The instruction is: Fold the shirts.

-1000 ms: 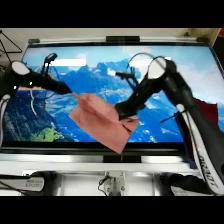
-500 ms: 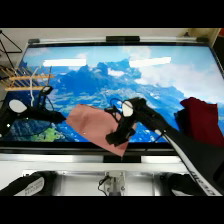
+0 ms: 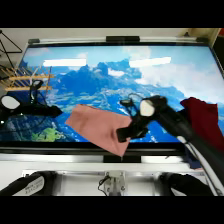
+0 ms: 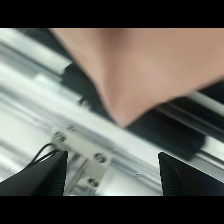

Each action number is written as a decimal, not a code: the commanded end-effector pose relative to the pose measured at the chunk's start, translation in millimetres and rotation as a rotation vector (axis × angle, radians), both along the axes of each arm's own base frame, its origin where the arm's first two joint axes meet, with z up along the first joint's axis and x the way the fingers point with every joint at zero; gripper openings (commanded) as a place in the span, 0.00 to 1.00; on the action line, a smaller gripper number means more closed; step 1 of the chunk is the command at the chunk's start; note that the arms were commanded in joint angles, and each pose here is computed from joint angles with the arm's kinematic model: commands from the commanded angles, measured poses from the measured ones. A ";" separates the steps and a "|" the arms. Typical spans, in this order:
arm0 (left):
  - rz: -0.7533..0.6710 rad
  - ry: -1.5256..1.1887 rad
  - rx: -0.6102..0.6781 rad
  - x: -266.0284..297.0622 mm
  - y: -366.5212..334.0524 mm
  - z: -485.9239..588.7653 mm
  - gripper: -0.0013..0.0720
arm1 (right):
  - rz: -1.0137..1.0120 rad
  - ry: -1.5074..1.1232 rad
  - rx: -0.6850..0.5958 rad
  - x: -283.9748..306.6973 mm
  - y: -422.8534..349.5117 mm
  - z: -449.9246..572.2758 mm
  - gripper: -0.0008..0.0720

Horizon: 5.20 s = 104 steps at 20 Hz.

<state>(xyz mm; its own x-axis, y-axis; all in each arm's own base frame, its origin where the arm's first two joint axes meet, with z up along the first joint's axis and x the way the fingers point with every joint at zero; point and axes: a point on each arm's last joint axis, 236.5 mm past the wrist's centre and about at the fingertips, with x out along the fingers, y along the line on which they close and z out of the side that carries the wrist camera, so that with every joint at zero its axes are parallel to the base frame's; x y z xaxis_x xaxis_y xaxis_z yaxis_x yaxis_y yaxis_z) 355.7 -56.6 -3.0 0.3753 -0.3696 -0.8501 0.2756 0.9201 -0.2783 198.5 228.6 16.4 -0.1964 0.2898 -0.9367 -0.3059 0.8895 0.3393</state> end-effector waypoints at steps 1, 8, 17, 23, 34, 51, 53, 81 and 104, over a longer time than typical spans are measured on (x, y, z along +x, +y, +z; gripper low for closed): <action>0.022 -0.015 -0.013 8.5 9.3 26.0 0.57 | -0.221 -0.119 -0.103 32.9 -69.3 5.6 0.97; 0.038 0.076 -0.055 -8.1 1.9 24.1 0.56 | -0.503 0.099 0.235 25.3 -43.7 -87.6 0.97; 0.067 0.108 -0.126 -12.9 -10.2 31.0 0.56 | -0.573 0.209 0.292 34.2 -19.7 -129.5 0.96; 0.077 0.082 -0.193 -7.4 -21.7 42.8 0.56 | -0.593 0.219 0.325 34.6 6.8 -134.1 0.19; 0.078 0.082 -0.193 -7.3 -21.7 42.8 0.56 | -0.637 -0.347 0.541 187.5 -92.4 78.0 0.07; 0.078 0.081 -0.200 -7.0 -23.1 43.9 0.56 | -1.205 -0.723 0.149 143.2 -401.9 222.4 0.07; 0.079 0.081 -0.207 -6.8 -24.1 44.7 0.56 | -1.241 -0.642 0.094 113.9 -413.1 214.4 0.07; 0.073 0.005 -0.053 13.9 -25.4 79.3 0.37 | -1.220 -0.460 -0.523 10.5 -475.8 121.2 0.81; 0.026 0.238 0.401 -15.5 -57.1 39.0 0.95 | -0.477 -0.158 -0.330 151.3 -198.9 13.2 0.95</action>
